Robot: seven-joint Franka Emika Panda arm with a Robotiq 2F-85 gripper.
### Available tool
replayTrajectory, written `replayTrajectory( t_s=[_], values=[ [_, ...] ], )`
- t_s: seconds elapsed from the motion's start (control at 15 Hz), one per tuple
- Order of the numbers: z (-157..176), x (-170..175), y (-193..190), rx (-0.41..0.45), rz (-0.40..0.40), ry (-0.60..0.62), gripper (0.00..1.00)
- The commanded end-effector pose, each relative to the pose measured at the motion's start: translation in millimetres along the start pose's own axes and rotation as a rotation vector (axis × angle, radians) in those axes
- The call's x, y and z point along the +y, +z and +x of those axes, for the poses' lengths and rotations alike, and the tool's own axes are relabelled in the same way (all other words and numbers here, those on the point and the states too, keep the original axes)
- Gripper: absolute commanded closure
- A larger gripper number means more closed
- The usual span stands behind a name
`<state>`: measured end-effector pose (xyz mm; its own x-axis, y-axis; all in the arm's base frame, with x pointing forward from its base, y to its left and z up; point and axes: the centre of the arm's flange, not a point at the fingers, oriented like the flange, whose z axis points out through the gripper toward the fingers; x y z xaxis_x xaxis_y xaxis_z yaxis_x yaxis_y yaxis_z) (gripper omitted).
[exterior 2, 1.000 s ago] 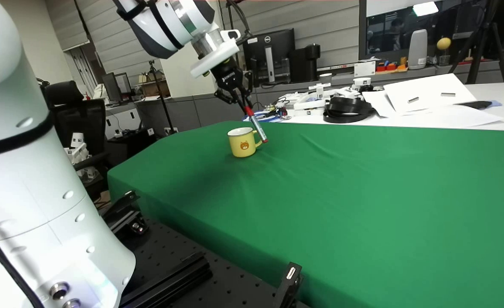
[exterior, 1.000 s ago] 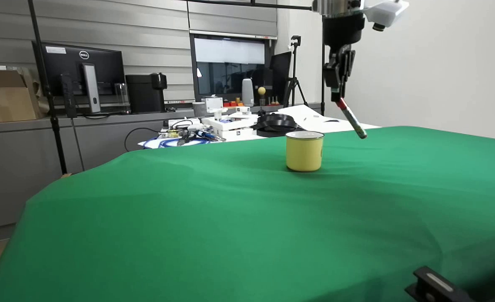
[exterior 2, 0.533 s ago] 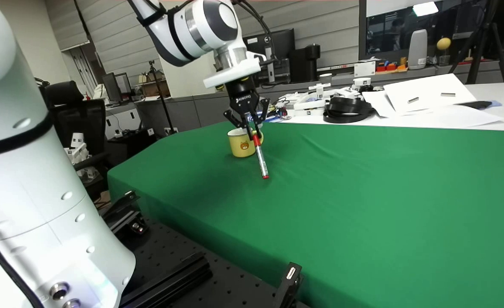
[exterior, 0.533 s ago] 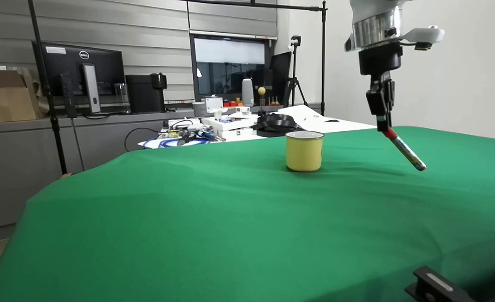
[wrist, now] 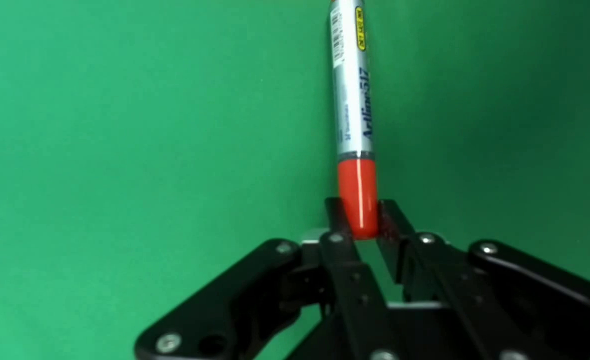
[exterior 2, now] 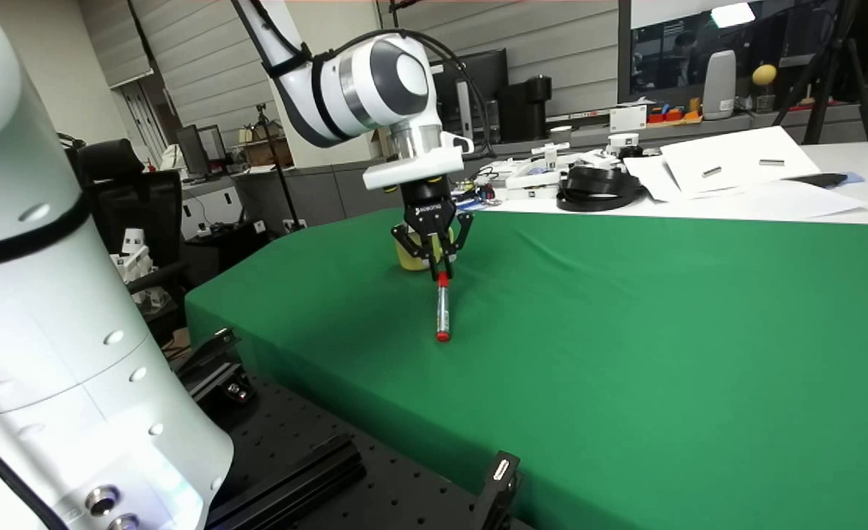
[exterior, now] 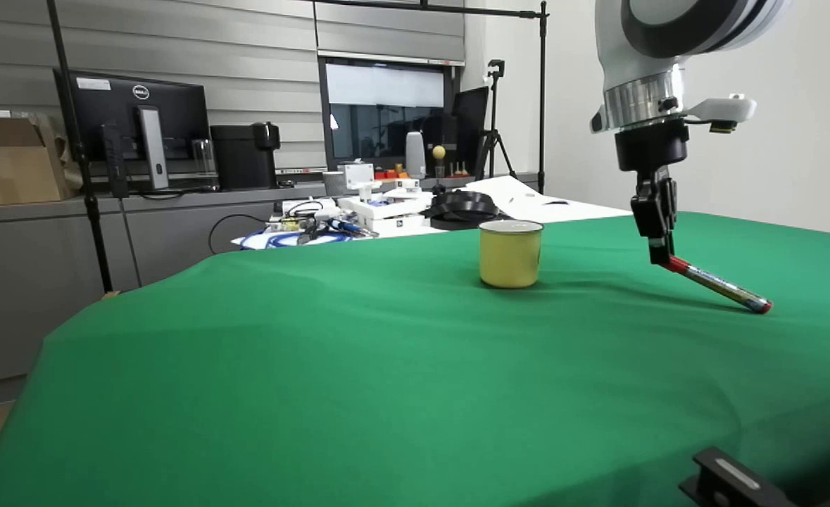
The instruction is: Take the pen out of the cup and put it on the table
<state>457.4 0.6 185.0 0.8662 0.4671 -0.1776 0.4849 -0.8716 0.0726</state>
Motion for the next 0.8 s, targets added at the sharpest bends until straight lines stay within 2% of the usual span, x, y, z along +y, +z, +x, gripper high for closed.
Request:
replayTrajectory(
  t_s=[0.0,0.33,0.4,0.47,0.53,0.73],
  values=[
    [4,-12,14,0.087,-0.010,-0.004,0.95],
    [10,-26,23,0.160,-0.003,-0.021,0.95],
    [10,-26,18,0.164,0.000,-0.023,0.54],
    [10,-26,14,0.167,-0.002,-0.020,0.53],
    [9,-24,4,0.170,-0.002,-0.017,0.49],
    [5,-20,-26,0.193,-0.011,0.002,0.27]
  ],
)
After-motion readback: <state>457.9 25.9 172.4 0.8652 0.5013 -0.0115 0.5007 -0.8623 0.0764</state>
